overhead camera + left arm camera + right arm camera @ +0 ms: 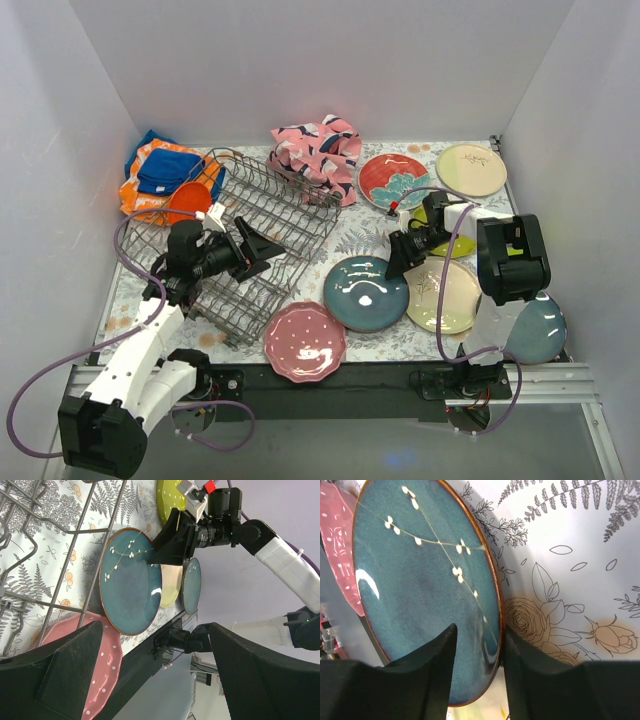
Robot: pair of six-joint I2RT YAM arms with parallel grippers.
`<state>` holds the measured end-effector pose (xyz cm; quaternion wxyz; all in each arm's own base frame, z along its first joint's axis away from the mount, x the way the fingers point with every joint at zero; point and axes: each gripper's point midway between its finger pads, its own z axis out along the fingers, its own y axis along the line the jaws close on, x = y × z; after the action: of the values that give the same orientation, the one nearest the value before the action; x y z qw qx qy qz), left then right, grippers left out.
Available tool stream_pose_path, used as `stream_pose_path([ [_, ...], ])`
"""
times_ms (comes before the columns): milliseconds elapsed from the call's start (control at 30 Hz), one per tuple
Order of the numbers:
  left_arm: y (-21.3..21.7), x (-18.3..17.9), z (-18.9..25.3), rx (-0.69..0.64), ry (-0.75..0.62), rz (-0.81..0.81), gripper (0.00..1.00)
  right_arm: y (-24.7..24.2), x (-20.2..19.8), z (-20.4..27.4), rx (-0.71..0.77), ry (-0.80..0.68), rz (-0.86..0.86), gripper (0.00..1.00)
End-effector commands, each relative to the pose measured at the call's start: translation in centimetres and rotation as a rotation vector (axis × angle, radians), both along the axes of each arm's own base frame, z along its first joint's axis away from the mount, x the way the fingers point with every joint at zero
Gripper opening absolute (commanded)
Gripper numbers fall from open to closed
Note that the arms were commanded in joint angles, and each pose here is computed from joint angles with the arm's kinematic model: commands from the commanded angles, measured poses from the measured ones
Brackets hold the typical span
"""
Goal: Load the plates into the dish rack
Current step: Grab a plate with the right arm
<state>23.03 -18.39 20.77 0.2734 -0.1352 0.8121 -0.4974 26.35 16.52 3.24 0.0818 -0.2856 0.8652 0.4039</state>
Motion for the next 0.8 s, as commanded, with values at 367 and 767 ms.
stream_pose_path([
  [367,-1.3,0.0,0.0,0.000,-0.004,-0.017,0.86,1.3,0.6,1.3,0.088,0.066,-0.010,0.06],
  [767,-2.6,0.4,0.2,-0.006,-0.010,-0.048,0.86,1.4,1.0,5.0,0.203,0.063,-0.023,0.01],
])
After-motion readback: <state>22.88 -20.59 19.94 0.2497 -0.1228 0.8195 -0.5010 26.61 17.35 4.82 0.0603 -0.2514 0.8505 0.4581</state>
